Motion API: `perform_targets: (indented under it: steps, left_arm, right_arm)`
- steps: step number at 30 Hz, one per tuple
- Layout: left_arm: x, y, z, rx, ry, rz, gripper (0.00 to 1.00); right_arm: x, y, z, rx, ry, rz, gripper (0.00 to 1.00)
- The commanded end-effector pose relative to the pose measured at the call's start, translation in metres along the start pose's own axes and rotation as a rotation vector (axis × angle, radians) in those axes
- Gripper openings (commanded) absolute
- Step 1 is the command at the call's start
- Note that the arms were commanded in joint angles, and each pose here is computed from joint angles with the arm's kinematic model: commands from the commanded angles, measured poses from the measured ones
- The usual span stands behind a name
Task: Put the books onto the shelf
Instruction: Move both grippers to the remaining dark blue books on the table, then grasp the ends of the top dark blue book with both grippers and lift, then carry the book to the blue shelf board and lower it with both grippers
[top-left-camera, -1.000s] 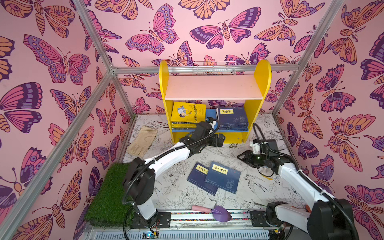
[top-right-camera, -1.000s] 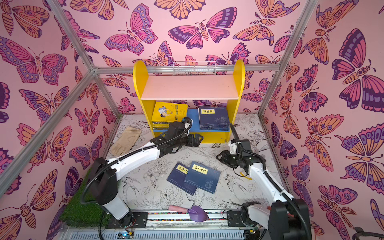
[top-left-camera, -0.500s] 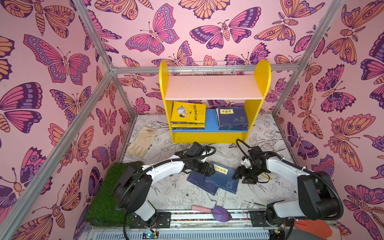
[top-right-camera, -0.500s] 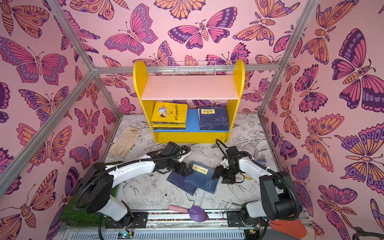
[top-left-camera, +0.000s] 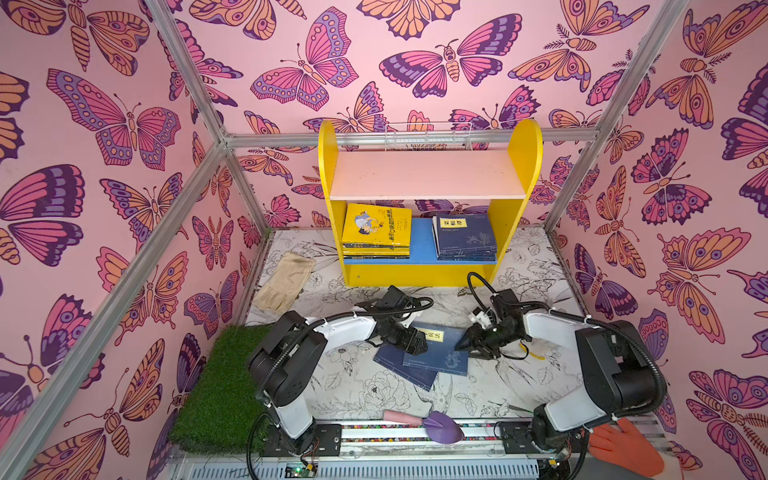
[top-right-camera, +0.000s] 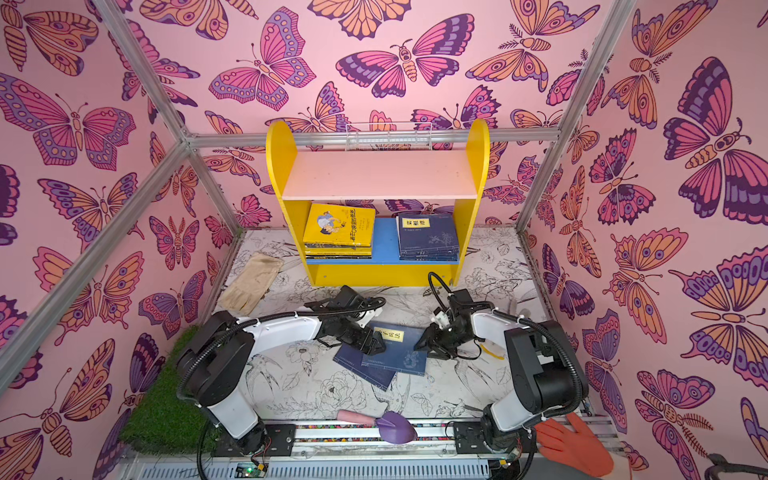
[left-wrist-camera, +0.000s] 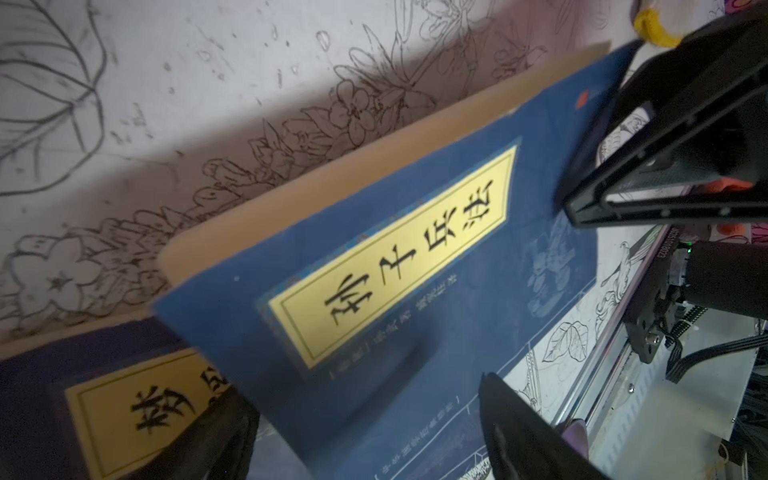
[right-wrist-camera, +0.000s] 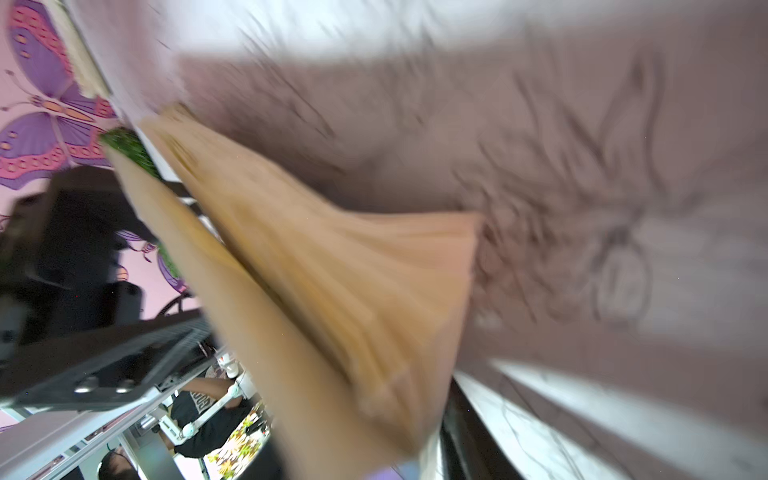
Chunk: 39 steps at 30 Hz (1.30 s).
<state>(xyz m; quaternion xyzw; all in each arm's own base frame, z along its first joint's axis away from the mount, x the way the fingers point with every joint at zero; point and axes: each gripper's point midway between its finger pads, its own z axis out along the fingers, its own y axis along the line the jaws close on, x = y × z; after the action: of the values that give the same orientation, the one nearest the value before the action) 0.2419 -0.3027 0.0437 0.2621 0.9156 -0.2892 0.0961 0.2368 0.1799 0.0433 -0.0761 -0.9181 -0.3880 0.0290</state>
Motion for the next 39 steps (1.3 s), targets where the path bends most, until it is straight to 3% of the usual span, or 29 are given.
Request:
perform_targets:
  steps: [1,4,8,11,18,23,25,28,31,35,37,39]
  left_arm:
    - [0.014,0.007,0.011,0.036,0.046,-0.048,0.81]
    - [0.006,0.013,0.008,0.043,0.019,-0.082,0.77]
    - [-0.008,0.018,-0.001,0.057,-0.032,-0.123,0.76]
    - [-0.023,0.022,-0.016,0.094,-0.115,-0.176,0.77]
    - [-0.053,0.020,-0.066,0.325,-0.309,-0.348,0.83]
    - [-0.067,-0.010,-0.093,0.540,-0.377,-0.319,0.94]
    - [-0.076,-0.017,-0.102,0.578,-0.454,-0.238,0.94]
    - [-0.079,-0.026,-0.107,0.666,-0.429,-0.293,0.93]
    - [-0.084,-0.028,-0.107,0.670,-0.433,-0.286,0.79]
    - [-0.090,-0.039,-0.111,0.689,-0.435,-0.251,0.48]
    - [-0.094,-0.043,-0.116,0.689,-0.450,-0.243,0.26]
    - [-0.099,-0.043,-0.121,0.677,-0.479,-0.246,0.12]
  right_arm:
    - [-0.041,0.063,-0.014,-0.202,-0.107,-0.127,0.35]
    - [-0.055,0.080,-0.020,-0.251,-0.149,-0.141,0.27]
    - [-0.060,0.083,-0.024,-0.245,-0.178,-0.157,0.07]
    - [-0.058,0.093,-0.033,-0.263,-0.199,-0.195,0.00]
    - [-0.068,0.124,-0.081,-0.443,-0.301,-0.223,0.00]
    - [-0.068,0.153,-0.115,-0.525,-0.375,-0.290,0.00]
    - [-0.068,0.158,-0.121,-0.532,-0.386,-0.306,0.00]
    - [-0.067,0.164,-0.127,-0.549,-0.400,-0.318,0.00]
    - [-0.067,0.168,-0.131,-0.567,-0.414,-0.313,0.00]
    - [-0.069,0.170,-0.134,-0.574,-0.442,-0.302,0.00]
    - [-0.071,0.169,-0.135,-0.568,-0.461,-0.297,0.00]
    - [-0.073,0.169,-0.137,-0.561,-0.480,-0.293,0.00]
